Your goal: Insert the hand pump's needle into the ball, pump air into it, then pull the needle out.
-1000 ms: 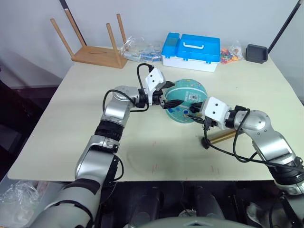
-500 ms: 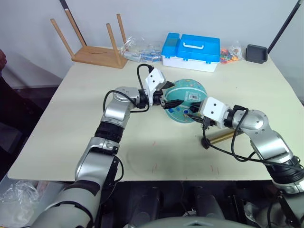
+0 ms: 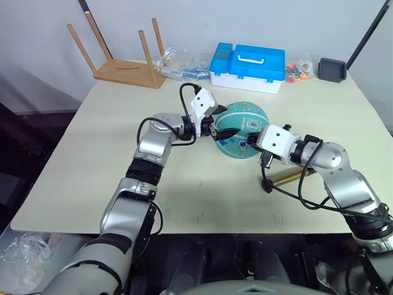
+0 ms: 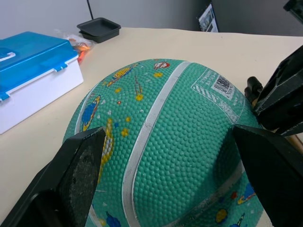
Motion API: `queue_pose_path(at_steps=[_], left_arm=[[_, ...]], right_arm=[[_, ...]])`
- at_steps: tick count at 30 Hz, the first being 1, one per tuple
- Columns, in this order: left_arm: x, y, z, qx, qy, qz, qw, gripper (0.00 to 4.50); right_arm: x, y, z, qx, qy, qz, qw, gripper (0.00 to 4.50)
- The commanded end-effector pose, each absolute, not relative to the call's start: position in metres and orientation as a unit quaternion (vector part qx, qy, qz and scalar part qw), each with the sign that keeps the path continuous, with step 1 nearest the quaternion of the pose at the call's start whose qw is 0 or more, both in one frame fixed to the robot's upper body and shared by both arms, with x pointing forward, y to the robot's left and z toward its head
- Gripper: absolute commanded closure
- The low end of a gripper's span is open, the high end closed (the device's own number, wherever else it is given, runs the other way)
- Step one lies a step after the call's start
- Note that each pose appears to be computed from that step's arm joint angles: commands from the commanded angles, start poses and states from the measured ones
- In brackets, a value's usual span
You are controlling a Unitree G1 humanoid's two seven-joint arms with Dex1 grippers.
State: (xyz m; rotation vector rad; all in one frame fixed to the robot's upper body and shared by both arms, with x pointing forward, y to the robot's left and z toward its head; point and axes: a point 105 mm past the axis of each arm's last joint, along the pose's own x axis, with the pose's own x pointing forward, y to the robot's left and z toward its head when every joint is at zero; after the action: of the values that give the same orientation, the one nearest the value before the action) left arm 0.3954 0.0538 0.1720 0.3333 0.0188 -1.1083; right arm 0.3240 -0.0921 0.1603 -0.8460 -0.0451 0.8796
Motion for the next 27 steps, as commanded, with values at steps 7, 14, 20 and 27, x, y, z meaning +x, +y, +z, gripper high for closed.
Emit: queue_pose_path(at_steps=[7, 14, 20, 27], left_arm=[[0.404, 0.062, 0.126, 0.219, 0.075, -0.483, 0.844, 0.0], [0.405, 0.065, 0.111, 0.235, 0.099, -0.469, 0.845, 0.0], [0.406, 0.068, 0.101, 0.242, 0.122, -0.455, 0.848, 0.0], [0.406, 0.072, 0.093, 0.245, 0.136, -0.444, 0.851, 0.0]], right_arm=[[0.3, -0.072, 0.184, -0.446, -0.078, 0.419, 0.787, 4.16], [0.286, -0.068, 0.193, -0.446, -0.075, 0.424, 0.784, 4.16], [0.284, -0.07, 0.193, -0.45, -0.068, 0.424, 0.783, 4.16], [0.28, -0.071, 0.193, -0.451, -0.064, 0.429, 0.78, 4.16]])
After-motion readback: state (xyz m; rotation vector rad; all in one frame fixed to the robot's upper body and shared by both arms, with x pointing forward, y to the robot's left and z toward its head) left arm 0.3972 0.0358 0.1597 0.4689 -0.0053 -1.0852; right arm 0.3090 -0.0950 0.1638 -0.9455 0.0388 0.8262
